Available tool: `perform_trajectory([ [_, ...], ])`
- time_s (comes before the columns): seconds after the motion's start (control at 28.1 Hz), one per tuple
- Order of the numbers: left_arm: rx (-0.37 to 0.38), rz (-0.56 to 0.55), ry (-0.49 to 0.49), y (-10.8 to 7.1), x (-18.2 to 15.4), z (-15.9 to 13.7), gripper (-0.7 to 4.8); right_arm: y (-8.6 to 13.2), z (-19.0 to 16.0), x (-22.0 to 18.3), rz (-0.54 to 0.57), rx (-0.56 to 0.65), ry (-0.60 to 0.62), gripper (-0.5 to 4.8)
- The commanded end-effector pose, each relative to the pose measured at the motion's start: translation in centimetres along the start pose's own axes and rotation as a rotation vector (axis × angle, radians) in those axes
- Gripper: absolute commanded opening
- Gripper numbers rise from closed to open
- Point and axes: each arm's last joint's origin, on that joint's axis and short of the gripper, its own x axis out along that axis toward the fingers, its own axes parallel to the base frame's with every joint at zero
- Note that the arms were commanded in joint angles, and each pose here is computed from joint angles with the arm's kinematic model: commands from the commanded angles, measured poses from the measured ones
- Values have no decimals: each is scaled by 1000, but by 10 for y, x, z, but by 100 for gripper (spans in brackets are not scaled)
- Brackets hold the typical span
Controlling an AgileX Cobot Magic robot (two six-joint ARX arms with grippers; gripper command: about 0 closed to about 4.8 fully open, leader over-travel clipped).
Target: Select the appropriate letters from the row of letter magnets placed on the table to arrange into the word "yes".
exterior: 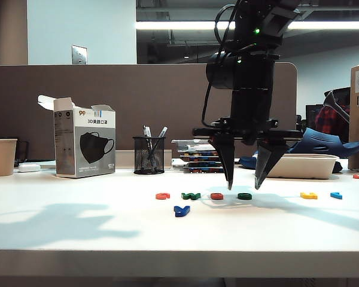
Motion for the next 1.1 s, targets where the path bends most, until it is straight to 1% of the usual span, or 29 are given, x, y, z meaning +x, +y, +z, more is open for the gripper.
perform_trajectory([
  [0.04,-5,-8,-10,0,-2,1,-5,1,2,-2,3,0,-21,235],
  [0.32,-5,-8,-10,0,-2,1,-5,1,2,10,-4,1,0,235],
  [0.53,-5,-8,-10,0,-2,1,-5,2,5,11,2,2,-21,234],
  [0.75,-5,-8,-10,0,-2,1,-5,2,3,20,-9,0,16,234],
  [1.0,-5,-8,-10,0,-2,1,-5,-4,2,21,-26,18,42,229],
  [1.07,-5,-8,-10,0,-2,1,-5,-4,2,21,-25,19,39,203],
  [1.1,-5,-8,-10,0,-2,1,-5,-4,3,21,-23,19,34,198],
])
